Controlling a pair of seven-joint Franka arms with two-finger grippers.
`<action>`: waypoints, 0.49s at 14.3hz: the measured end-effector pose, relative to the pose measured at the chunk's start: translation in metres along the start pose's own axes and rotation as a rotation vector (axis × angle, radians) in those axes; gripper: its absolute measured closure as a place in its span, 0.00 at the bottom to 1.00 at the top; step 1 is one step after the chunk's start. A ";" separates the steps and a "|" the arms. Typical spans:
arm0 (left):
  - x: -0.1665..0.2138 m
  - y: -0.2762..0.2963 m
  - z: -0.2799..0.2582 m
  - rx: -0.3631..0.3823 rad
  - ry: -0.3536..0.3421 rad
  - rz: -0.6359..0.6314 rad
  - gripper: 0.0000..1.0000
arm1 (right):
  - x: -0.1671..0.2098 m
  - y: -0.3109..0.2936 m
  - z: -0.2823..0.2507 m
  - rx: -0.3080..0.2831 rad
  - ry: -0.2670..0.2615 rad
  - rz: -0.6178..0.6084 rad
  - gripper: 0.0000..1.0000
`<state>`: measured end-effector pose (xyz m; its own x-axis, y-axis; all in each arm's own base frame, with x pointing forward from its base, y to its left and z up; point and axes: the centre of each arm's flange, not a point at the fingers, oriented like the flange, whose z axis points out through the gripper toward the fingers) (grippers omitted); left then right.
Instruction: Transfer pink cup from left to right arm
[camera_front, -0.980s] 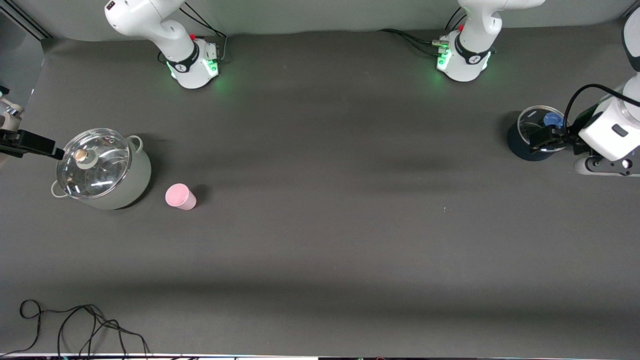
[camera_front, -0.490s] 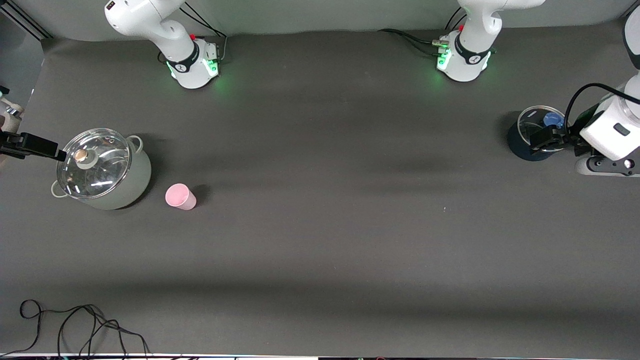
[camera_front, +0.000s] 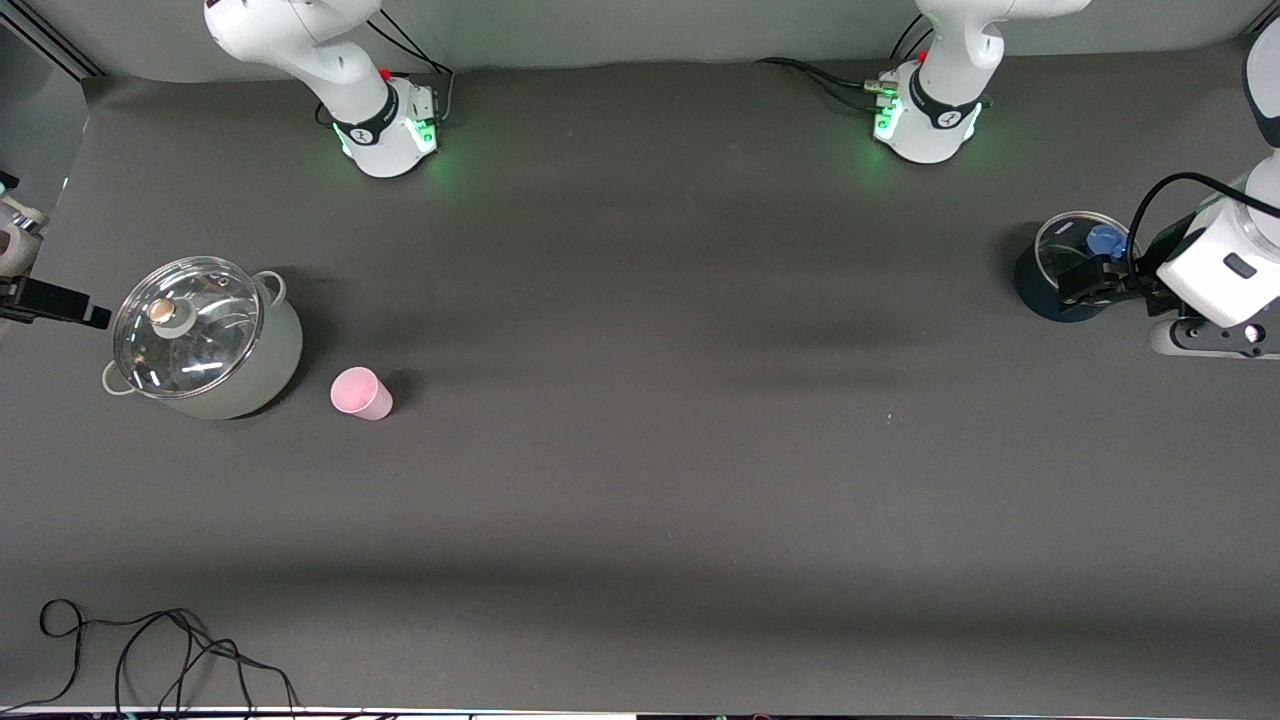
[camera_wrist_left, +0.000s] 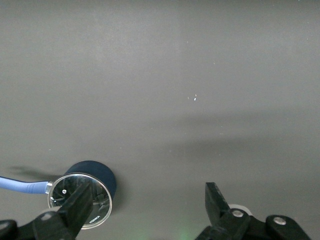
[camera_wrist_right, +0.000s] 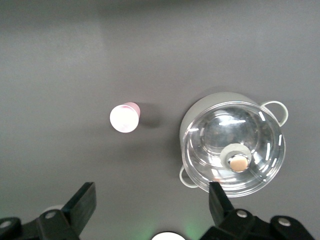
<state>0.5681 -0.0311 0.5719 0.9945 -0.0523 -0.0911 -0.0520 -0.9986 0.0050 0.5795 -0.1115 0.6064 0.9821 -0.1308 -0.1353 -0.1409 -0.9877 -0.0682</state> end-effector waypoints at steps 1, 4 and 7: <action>0.000 0.000 0.000 0.000 0.001 0.000 0.00 | -0.002 0.003 -0.002 0.007 0.004 -0.006 0.00; 0.000 0.000 -0.002 0.000 0.005 0.000 0.00 | -0.009 0.005 -0.011 0.021 0.017 -0.031 0.00; 0.000 0.000 -0.003 0.000 0.006 0.001 0.00 | -0.024 -0.005 -0.009 -0.004 0.047 -0.065 0.00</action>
<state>0.5685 -0.0314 0.5747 0.9950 -0.0529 -0.0852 -0.0526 -0.9986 0.0050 0.5581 -0.1045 0.6190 0.9940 -0.0703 -0.0841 -0.0764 -0.9945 -0.0718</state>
